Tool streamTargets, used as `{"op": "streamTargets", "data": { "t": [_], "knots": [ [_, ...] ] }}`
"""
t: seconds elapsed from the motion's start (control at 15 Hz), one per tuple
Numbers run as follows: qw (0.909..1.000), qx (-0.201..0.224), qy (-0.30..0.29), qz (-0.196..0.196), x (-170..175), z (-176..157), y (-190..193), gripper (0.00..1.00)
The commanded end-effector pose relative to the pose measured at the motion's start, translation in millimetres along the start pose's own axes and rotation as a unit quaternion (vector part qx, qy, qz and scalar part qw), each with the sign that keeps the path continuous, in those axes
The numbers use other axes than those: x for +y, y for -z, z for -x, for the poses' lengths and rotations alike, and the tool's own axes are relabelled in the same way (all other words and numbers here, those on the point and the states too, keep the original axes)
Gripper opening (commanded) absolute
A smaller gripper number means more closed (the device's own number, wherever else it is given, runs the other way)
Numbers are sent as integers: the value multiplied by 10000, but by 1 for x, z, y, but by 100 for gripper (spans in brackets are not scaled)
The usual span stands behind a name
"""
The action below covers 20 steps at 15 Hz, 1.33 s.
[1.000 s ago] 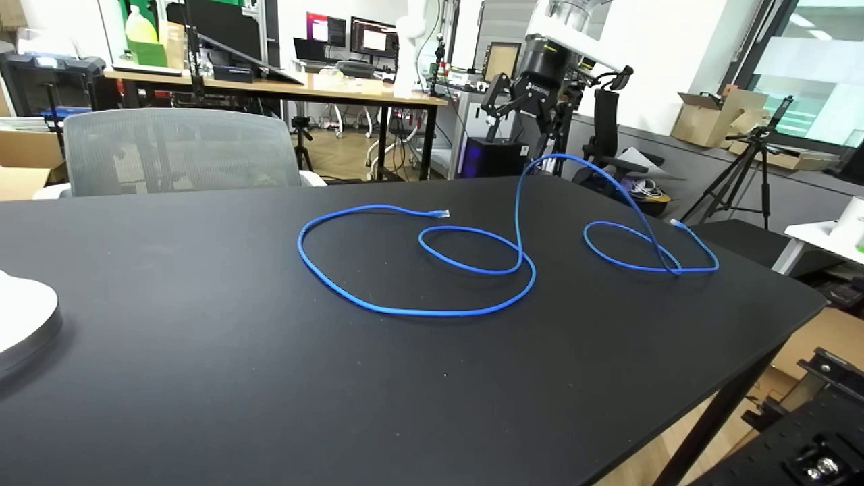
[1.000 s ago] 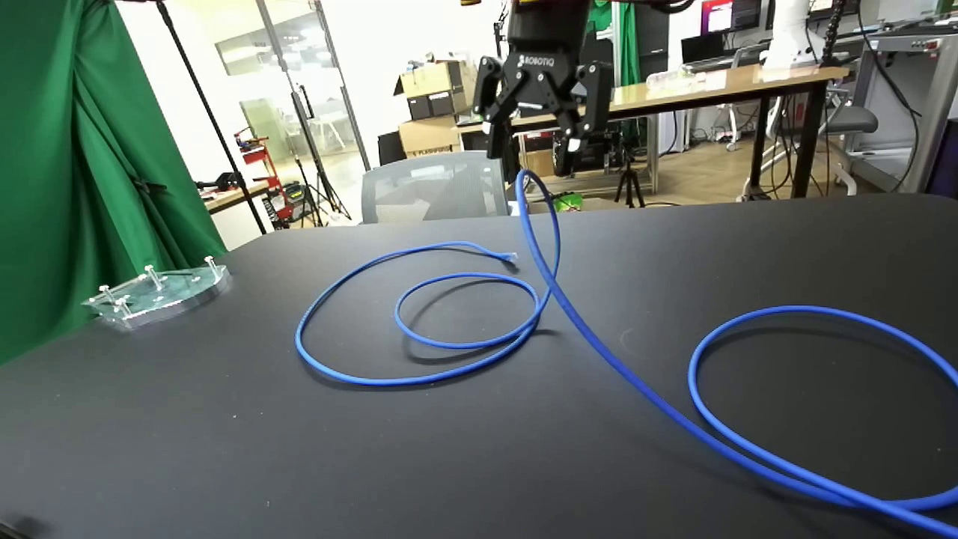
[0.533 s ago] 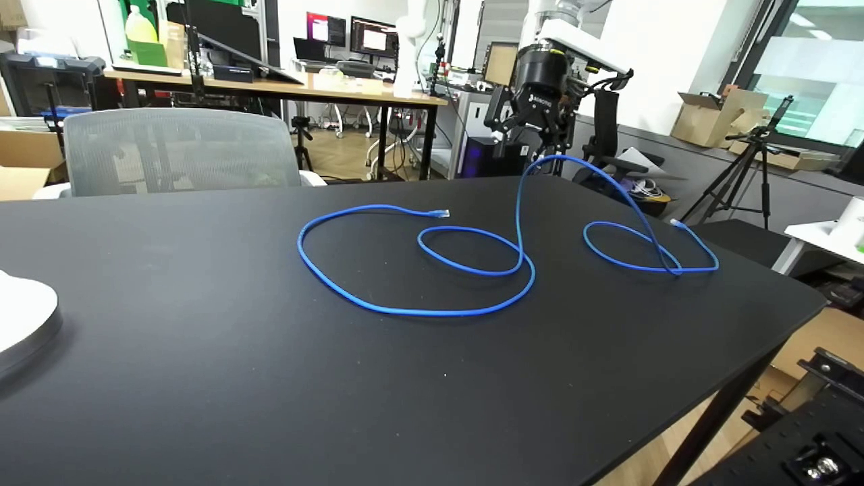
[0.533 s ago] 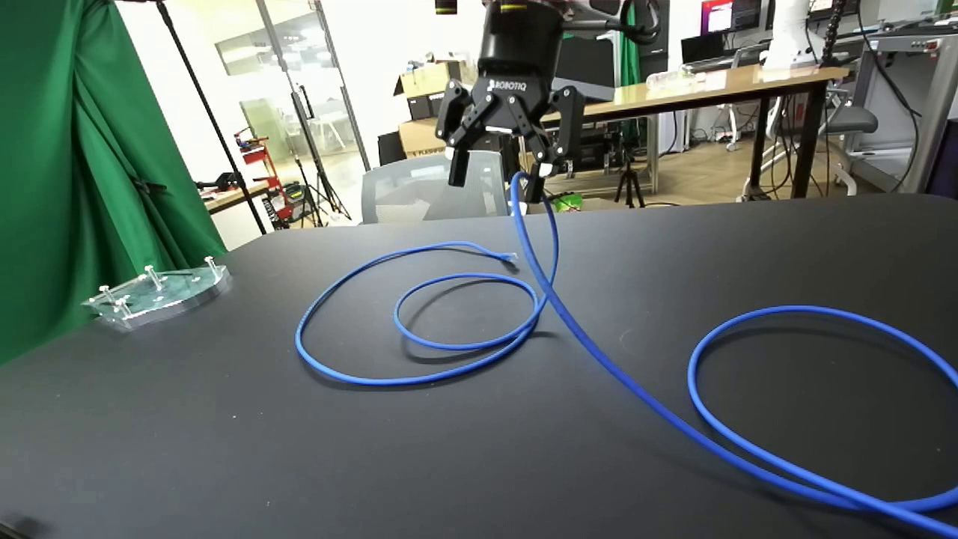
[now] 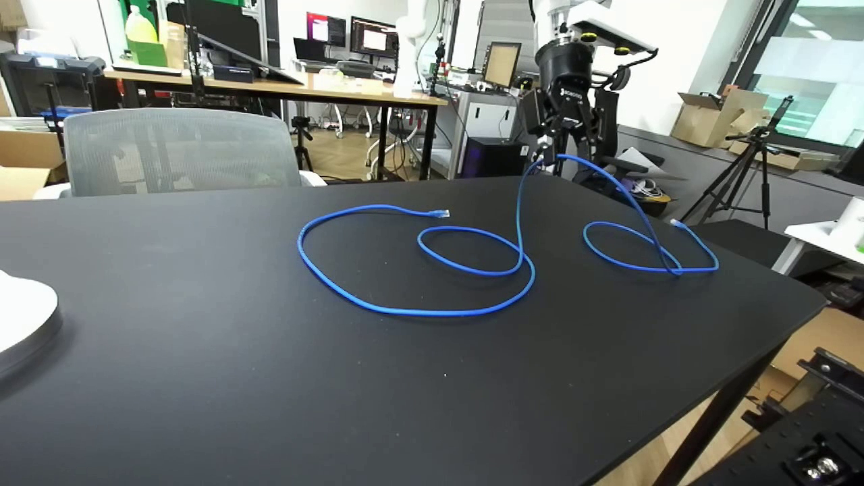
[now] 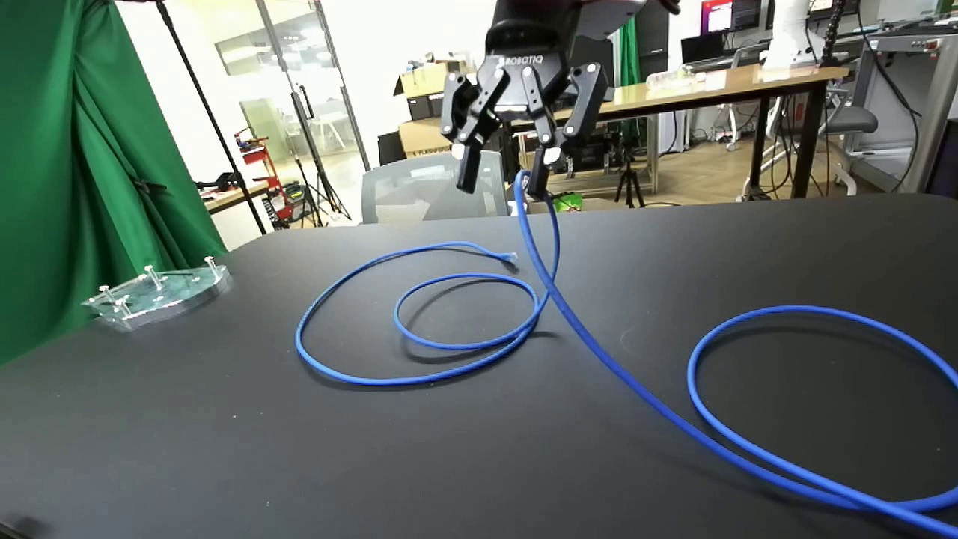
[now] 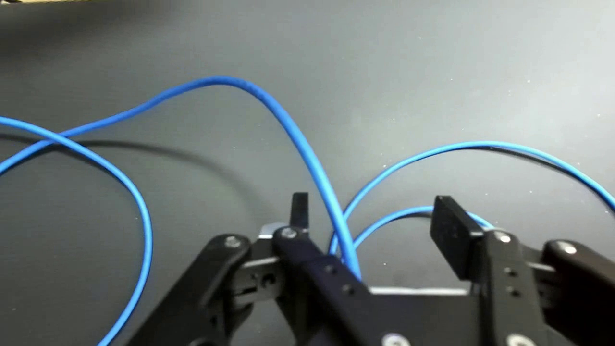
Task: Pick up the the cable and put it straight on the table
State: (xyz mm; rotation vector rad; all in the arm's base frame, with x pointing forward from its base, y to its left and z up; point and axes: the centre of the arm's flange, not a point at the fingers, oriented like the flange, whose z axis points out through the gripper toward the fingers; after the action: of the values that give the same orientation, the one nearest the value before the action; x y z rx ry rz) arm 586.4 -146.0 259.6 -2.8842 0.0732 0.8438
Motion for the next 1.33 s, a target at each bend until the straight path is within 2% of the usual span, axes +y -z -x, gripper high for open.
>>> {"op": "streamTargets", "data": {
  "t": [0.0, 0.2, 0.4, 0.67, 0.93, 1.13, 1.27],
  "knots": [
    [9994, -146, -218, 211, 13, -12, 7, 39],
    [9989, -129, -319, 325, 20, -16, 2, 19],
    [9972, 340, -472, 475, 22, -19, 5, 0],
    [9842, 1429, -669, 802, 23, -27, 24, 1],
    [9601, 2417, -1040, 946, 30, -32, 53, 1],
    [9453, 2878, -1103, 1065, 24, -36, 70, 1],
    [9408, 3037, -993, 1133, 12, -41, 76, 1]
  ]
}}
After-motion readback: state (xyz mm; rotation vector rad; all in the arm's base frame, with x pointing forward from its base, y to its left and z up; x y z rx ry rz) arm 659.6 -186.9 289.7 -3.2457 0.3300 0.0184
